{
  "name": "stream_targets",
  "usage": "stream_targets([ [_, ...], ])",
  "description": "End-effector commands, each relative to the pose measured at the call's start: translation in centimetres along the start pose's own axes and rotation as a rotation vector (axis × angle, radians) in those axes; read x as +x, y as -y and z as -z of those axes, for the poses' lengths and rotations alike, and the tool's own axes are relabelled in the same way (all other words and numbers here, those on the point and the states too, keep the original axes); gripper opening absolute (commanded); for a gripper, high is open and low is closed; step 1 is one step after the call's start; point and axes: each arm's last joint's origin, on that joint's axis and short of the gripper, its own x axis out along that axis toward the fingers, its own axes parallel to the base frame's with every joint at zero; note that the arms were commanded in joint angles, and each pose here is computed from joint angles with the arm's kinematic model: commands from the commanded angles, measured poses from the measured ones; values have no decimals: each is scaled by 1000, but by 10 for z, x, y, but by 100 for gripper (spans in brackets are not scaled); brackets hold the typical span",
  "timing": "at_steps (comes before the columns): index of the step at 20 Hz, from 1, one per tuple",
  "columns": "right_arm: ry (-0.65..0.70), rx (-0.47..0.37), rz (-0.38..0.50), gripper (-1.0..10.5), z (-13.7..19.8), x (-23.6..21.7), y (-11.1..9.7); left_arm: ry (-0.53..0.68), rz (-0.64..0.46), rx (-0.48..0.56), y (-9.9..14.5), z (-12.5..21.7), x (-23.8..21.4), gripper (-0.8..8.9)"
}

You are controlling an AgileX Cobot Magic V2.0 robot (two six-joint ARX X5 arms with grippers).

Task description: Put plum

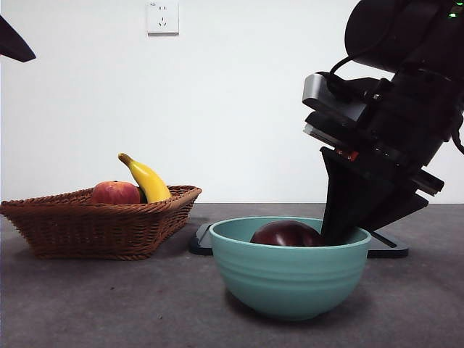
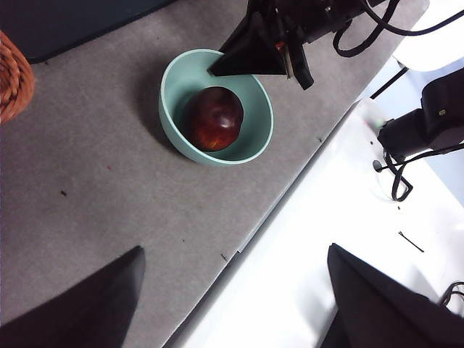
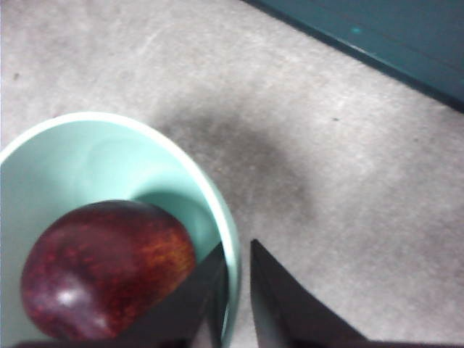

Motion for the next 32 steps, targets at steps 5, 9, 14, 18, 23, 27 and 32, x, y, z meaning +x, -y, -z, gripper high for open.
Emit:
stream_targets([
  [5,54,15,-30,9,-17,-10,-8,7,9,27,1,-3,-1,403],
  [9,107,9,-3,9,-39,-27,-14,10,8,32,1,-3,-1,403],
  [14,208,33,47,8,-70,-46,-4,12,8,34,1,-4,-1,403],
  [18,227,61,88,9,-99,-45,18,12,8,33,1,-4,-1,403],
  [23,199,103,127,9,-132,-18,52,12,8,33,1,-4,-1,403],
  [27,177,131,146,9,-140,1,71,12,8,33,1,-4,-1,403],
  [32,158,163,161,9,-138,14,89,12,8,33,1,-4,-1,403],
])
